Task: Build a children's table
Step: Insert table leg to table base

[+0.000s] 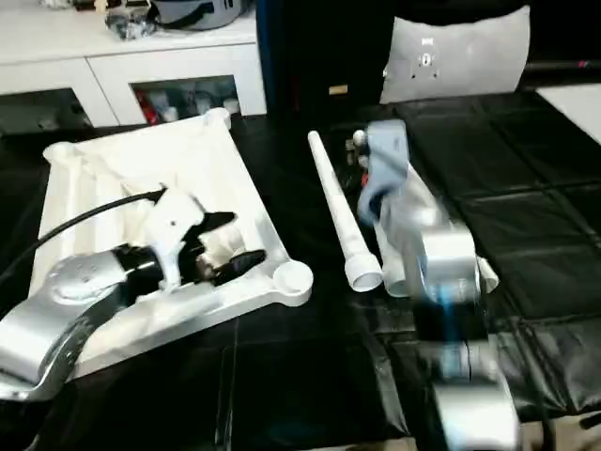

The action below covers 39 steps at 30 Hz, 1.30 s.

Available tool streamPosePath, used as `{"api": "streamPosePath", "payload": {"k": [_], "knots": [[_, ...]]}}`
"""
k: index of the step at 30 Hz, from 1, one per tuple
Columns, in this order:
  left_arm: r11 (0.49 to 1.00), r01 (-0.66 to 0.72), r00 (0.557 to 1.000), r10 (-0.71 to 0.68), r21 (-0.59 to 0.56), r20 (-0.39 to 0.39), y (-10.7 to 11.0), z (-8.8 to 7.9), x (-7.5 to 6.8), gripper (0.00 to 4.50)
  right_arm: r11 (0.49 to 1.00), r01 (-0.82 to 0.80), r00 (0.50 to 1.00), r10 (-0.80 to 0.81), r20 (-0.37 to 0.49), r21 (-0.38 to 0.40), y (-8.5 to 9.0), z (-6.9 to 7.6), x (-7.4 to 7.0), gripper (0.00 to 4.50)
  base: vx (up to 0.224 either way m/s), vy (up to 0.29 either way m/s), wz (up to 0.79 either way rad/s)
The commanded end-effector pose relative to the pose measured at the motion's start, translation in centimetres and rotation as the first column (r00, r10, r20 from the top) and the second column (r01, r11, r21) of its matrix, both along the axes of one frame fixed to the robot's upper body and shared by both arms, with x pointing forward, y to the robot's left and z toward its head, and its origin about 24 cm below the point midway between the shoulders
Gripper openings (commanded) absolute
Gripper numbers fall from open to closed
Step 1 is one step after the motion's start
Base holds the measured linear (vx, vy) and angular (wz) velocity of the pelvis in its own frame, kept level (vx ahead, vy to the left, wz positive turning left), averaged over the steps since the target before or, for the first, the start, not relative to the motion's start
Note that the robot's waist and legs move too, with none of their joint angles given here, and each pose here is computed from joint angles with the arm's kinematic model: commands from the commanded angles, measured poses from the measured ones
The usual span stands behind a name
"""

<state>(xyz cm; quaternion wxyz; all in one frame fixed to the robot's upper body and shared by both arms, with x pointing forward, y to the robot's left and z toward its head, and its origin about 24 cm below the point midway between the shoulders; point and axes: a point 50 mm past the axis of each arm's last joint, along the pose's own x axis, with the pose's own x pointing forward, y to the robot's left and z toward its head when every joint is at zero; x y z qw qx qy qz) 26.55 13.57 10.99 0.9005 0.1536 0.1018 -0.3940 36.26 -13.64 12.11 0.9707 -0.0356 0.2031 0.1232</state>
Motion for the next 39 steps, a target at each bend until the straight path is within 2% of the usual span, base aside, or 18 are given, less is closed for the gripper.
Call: {"api": "streamPosePath", "payload": {"k": [1,2,3,6,7,9,14,16,23,26,39], "knots": [[0.999,-0.013,1.000,0.013,-0.037,0.001,-0.2,0.7,-0.3,4.50,1.000,-0.026,0.999,0.026,-0.036,-0.011,1.1,0.0,0.4,2.33,0.000,0.000,0.00],[0.996,-0.013,1.000,0.013,-0.089,-0.003,-0.3,1.2,-0.3,4.50,0.999,-0.042,0.998,0.042,-0.042,0.001,1.6,0.2,0.6,2.41,0.000,0.000,0.00],[0.995,0.017,1.000,-0.018,-0.094,-0.001,-0.5,1.4,-0.6,4.50,0.999,-0.037,0.998,0.037,-0.047,-0.005,1.8,0.2,1.0,2.65,0.000,0.000,0.00],[0.997,0.072,0.997,-0.072,-0.034,-0.007,-0.5,1.2,-1.0,4.50,1.000,-0.010,0.996,0.010,-0.083,0.006,2.1,-0.1,1.5,2.75,0.000,0.000,0.00],[0.997,0.077,0.997,-0.078,-0.020,-0.017,-0.4,1.0,-1.1,4.50,1.000,-0.002,0.996,0.003,-0.094,0.003,2.0,-0.3,1.6,2.97,0.000,0.000,0.00],[0.996,0.092,0.995,-0.092,-0.006,-0.027,-0.2,0.9,-1.1,4.50,1.000,0.008,0.994,-0.009,-0.109,-0.006,2.0,-0.7,1.8,3.08,0.000,0.000,0.00],[0.992,0.125,0.990,-0.124,0.004,-0.065,-0.4,0.8,-1.5,4.50,0.998,0.024,0.980,-0.033,-0.195,-0.050,1.4,-3.2,1.8,3.57,0.000,0.000,0.00],[0.991,0.135,0.987,-0.134,0.008,-0.084,-0.3,0.7,-1.7,4.50,0.997,0.058,0.967,-0.068,-0.244,-0.050,1.2,-3.8,2.0,3.57,0.000,0.000,0.00],[0.991,0.133,0.987,-0.130,0.015,-0.097,0.0,0.6,-1.6,4.50,0.999,0.050,0.948,-0.053,-0.314,-0.015,1.8,-4.6,2.0,3.57,0.000,0.000,0.00],[0.991,0.134,0.986,-0.131,0.022,-0.103,0.2,0.6,-1.7,4.50,0.999,0.043,0.940,-0.050,-0.337,-0.027,1.9,-5.2,1.9,3.57,0.000,0.000,0.00],[0.990,0.141,0.983,-0.139,0.005,-0.116,0.0,0.6,-2.4,4.50,0.999,0.034,0.925,-0.028,-0.379,0.010,1.5,-5.0,1.8,3.57,0.000,0.000,0.00]]}}
